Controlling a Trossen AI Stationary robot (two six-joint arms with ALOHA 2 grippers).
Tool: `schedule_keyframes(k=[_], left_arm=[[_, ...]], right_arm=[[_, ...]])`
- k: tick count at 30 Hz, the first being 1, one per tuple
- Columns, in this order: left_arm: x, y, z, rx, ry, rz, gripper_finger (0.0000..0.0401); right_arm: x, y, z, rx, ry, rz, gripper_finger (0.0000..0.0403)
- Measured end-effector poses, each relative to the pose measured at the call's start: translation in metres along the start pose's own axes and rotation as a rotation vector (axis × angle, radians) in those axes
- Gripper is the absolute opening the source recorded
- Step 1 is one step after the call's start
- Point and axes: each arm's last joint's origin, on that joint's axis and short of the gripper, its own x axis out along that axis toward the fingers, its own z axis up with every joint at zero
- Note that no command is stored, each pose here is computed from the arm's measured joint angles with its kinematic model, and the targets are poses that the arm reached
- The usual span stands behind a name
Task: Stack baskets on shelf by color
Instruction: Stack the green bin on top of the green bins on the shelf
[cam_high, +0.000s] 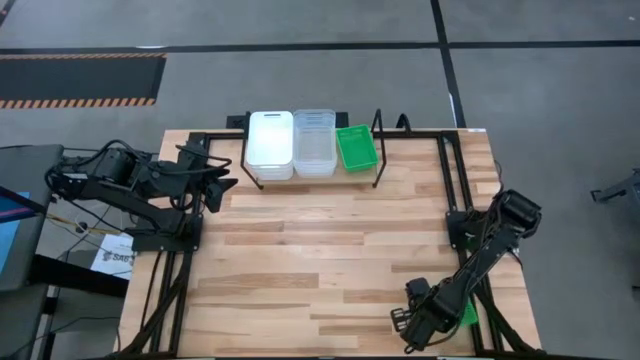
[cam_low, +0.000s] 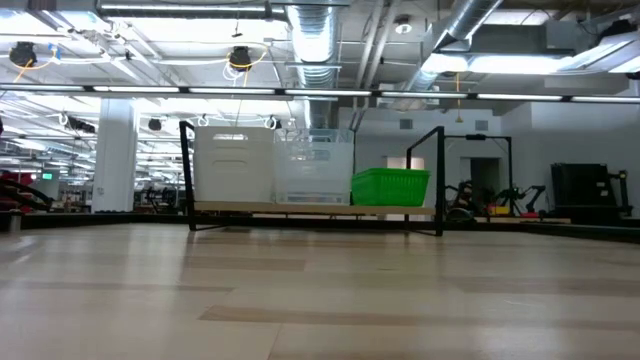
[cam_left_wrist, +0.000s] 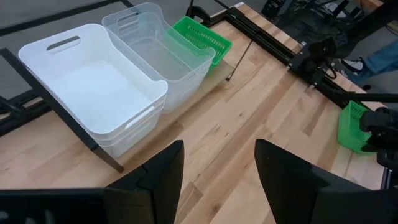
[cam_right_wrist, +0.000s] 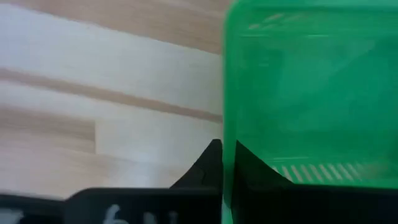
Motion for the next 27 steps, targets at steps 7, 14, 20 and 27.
schedule_keyframes(k=[7,14,20,27], left_arm=[[0.0,0.0,0.0,0.0,-0.002,0.001,0.0185],[0.0,0.001,0.001,0.0,-0.032,0.029,0.0185],[0.0,0.001,0.001,-0.001,-0.034,0.031,0.0185],[0.0,0.001,0.001,0.002,-0.031,0.034,0.0185]], right_arm=[[-0.064,0.026,0.043,-0.182,-0.117,0.256,0.0007],[-0.158,0.027,0.143,-0.382,-0.373,0.465,0.0004],[-0.214,0.01,0.201,-0.571,-0.565,0.528,0.0003],[-0.25,0.006,0.241,-0.937,-0.796,0.415,0.0003]])
